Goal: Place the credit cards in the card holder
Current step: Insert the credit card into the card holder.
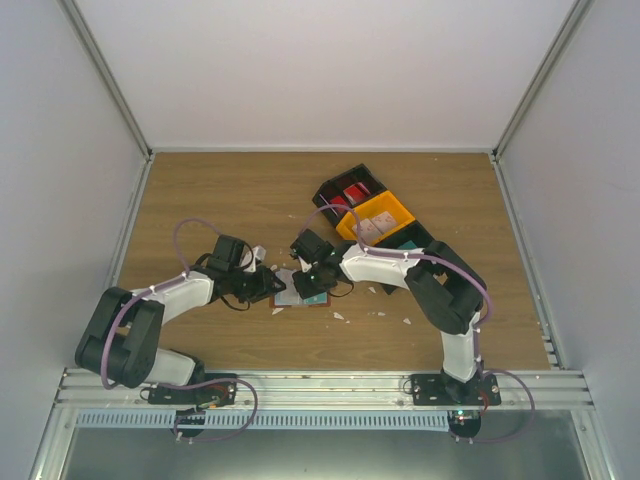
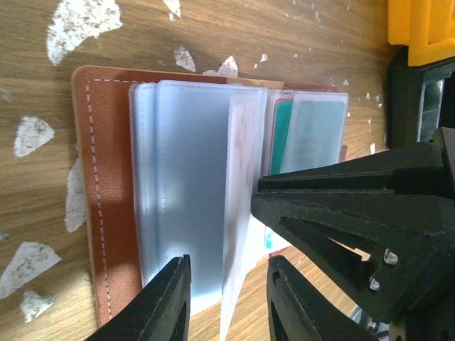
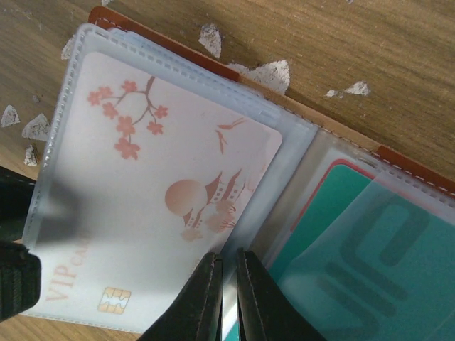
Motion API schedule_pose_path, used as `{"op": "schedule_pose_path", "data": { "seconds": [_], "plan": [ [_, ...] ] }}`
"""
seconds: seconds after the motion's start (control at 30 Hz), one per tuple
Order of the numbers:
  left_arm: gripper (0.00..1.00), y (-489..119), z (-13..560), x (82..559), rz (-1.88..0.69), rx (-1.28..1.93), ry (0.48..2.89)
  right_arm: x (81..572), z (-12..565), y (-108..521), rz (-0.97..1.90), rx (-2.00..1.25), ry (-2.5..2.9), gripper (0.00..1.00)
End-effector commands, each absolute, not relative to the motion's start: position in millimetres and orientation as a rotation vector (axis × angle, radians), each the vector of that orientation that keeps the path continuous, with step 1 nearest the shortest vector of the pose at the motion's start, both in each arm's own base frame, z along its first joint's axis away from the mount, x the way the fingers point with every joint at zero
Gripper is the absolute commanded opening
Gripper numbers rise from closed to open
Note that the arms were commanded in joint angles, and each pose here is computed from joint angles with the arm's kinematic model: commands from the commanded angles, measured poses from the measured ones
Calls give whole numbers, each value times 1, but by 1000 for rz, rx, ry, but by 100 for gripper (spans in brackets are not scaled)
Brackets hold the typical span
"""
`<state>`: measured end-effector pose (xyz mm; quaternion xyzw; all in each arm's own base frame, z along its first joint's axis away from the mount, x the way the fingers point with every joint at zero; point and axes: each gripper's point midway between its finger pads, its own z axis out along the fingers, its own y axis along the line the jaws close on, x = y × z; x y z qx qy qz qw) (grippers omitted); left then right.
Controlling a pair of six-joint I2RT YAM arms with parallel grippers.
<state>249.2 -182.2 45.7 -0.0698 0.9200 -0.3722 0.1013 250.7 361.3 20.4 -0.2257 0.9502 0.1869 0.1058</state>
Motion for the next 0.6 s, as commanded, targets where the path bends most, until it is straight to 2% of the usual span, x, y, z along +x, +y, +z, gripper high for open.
{"op": "schedule_pose_path", "data": {
  "seconds": [0.0,0.27,0.4,0.57],
  "plan": [
    [33,-189,51,253,-1175,-147,2669,240,-9,344,423,-688,2885,9],
    [33,-208,63,249,-1361,-23,2621,251,22,348,469,-618,2789,10],
    [34,-213,65,251,-1396,14,2612,259,55,340,478,-513,2701,22],
    [38,-223,67,251,-1446,66,2604,264,86,310,453,-344,2605,30]
  ]
}}
